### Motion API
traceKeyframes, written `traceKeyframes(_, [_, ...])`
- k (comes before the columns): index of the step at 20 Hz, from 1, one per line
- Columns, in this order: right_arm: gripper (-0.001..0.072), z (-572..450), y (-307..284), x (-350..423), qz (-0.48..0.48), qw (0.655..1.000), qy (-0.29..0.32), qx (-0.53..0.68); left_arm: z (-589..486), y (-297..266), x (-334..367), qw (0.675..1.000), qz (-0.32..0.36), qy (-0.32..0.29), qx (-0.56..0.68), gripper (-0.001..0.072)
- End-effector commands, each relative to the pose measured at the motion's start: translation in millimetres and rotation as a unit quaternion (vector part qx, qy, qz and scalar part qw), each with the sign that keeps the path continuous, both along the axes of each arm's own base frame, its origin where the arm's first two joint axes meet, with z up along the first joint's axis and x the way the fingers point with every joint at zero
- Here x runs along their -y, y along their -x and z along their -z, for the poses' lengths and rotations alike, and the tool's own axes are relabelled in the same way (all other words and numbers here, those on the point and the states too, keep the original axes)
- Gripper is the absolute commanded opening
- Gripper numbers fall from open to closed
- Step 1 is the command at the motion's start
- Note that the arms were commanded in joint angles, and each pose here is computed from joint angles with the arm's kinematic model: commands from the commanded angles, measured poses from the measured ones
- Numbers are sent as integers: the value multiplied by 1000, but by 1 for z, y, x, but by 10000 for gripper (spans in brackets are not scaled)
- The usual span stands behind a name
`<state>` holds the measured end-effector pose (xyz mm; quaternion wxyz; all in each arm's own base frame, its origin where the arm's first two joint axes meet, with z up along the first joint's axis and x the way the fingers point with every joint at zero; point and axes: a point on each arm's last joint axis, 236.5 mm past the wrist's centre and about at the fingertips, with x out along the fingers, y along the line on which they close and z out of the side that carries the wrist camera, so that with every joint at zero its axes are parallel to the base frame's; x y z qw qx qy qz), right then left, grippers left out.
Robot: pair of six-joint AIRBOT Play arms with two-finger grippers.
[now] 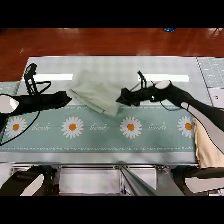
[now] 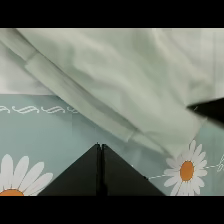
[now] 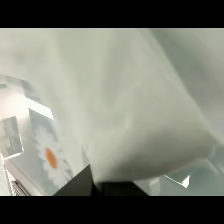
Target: Fold the shirts.
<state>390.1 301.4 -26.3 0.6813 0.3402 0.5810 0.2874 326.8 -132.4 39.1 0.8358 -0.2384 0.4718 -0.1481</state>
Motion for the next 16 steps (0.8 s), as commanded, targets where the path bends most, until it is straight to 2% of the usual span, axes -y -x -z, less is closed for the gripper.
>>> traceKeyframes(1, [32,-72,-48,-9,-34,995,29,94,11,-1,0,1000,1,-2,-16,17])
traceKeyframes(4, [32,-139,-78,17,-30,984,73,159,13,-1,0,1000,1,-3,-18,17])
traceKeyframes(8, [32,-203,-89,84,-12,975,123,184,13,-1,0,1000,1,-2,-18,17])
traceKeyframes(10, [32,-223,-89,133,20,970,154,185,13,-1,0,1000,1,-2,-19,17])
traceKeyframes(16, [32,-260,-52,293,152,959,196,134,13,0,1,1000,3,-2,-20,17])
